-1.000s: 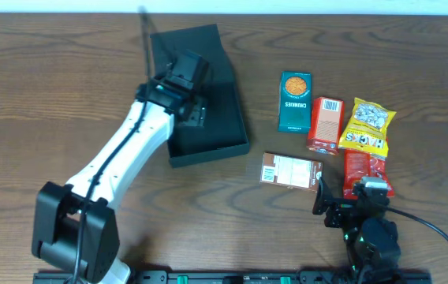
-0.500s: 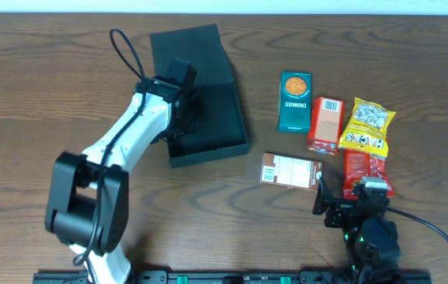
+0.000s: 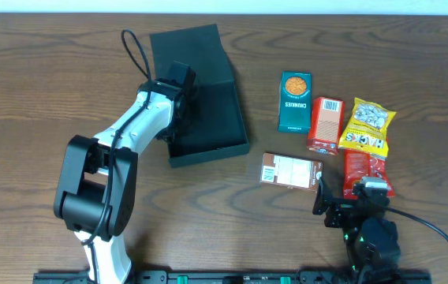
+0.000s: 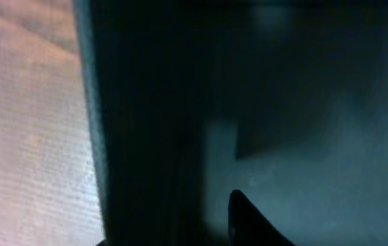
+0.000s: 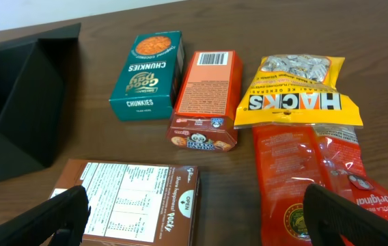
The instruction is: Pack container
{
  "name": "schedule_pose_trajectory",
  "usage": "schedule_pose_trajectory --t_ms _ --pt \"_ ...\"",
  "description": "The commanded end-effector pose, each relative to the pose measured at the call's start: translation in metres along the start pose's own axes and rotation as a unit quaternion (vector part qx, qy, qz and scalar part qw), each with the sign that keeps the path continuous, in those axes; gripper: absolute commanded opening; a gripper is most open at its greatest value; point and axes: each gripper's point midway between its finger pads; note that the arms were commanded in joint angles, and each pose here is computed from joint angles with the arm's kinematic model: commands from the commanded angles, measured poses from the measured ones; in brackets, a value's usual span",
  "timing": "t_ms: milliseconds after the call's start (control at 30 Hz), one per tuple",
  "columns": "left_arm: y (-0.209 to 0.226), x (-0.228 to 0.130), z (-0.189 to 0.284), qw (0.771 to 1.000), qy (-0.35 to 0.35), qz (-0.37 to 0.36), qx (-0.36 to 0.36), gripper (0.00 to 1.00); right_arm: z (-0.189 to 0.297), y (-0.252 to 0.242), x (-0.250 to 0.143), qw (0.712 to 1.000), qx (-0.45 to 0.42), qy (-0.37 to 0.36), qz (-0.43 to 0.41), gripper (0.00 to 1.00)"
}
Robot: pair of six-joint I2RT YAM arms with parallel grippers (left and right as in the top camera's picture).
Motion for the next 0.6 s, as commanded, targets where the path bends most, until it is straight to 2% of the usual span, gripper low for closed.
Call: schedule_pose_trajectory --t_ms 0,133,267,400,500,567 --pt "0.0021 0.0026 -0.0021 0.997 -0.005 -0.078 0.003 0.24 -0.0014 -0.0045 -0.0023 1.0 -0.009 0.0 0.006 0.99" --pt "0.0016 0.0048 -0.0021 0.993 -0.009 -0.116 0.003 0.21 -0.0014 -0.0044 -0.0022 1.0 -0.009 -0.001 0.006 0.99" --pt "0.0013 0.0056 -0.002 0.982 -0.011 -0.187 0.003 0.18 -0.0014 -0.0044 -0.0022 1.0 -0.009 -0.001 0.006 0.99" --pt "0.0015 0.0057 -0.002 0.969 -0.011 -0.245 0.004 0.14 -0.0014 -0.0045 -0.0023 1.0 -0.009 0.0 0.006 0.99" --pt "0.0014 0.0068 -0.002 0.961 -0.013 -0.278 0.005 0.06 -0.0014 -0.0044 -0.0022 1.0 -0.009 -0.001 0.006 0.99" --pt "0.0016 0.0082 -0.002 0.956 -0.015 -0.294 0.007 0.06 -0.0014 -0.0044 -0.0022 1.0 -0.009 -0.001 0.006 0.99"
Point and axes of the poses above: each gripper's point midway between its finger pads, its own z axis back along the fingers, its own y axis along the line the jaws close on, x = y × z, and after that the axes turned 14 degrees about -z, right-handed
